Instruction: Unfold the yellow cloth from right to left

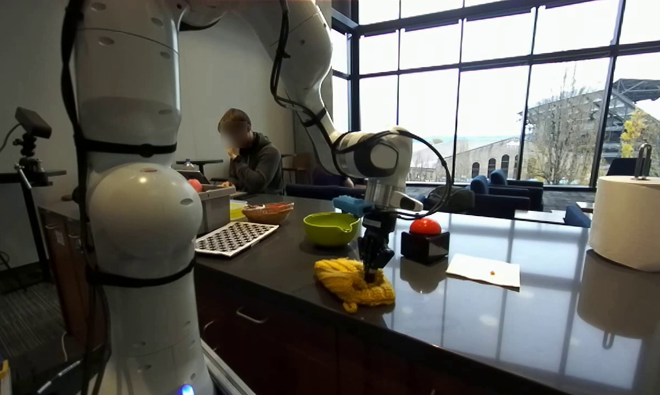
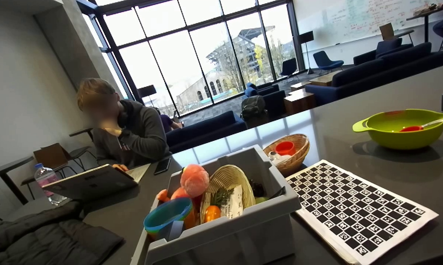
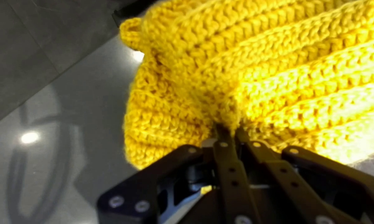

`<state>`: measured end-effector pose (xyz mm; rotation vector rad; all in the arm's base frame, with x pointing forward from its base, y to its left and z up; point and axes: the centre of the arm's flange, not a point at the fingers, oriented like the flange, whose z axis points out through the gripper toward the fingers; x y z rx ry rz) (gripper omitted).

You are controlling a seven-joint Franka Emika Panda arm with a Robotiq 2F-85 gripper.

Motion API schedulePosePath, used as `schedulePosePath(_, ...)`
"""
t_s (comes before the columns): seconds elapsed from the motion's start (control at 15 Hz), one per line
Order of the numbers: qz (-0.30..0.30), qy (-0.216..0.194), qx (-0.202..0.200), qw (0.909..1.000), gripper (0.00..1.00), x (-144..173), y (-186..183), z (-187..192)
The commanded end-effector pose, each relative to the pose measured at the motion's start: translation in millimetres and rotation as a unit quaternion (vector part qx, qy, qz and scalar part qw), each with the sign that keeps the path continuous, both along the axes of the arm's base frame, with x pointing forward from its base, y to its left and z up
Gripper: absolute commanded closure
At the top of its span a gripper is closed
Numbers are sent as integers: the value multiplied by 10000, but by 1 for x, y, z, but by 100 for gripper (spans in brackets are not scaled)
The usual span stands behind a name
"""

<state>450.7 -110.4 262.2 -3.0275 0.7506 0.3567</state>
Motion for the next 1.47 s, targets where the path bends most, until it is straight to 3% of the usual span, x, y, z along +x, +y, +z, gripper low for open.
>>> schedulePosePath(0.0, -212, -199, -69, 9996, 99, 15, -16, 2)
schedulePosePath(0.93, -740, -841, -224, 9935, 99, 37, -66, 16)
schedulePosePath(1.4, -852, -1135, -382, 9891, 99, 45, -68, 12)
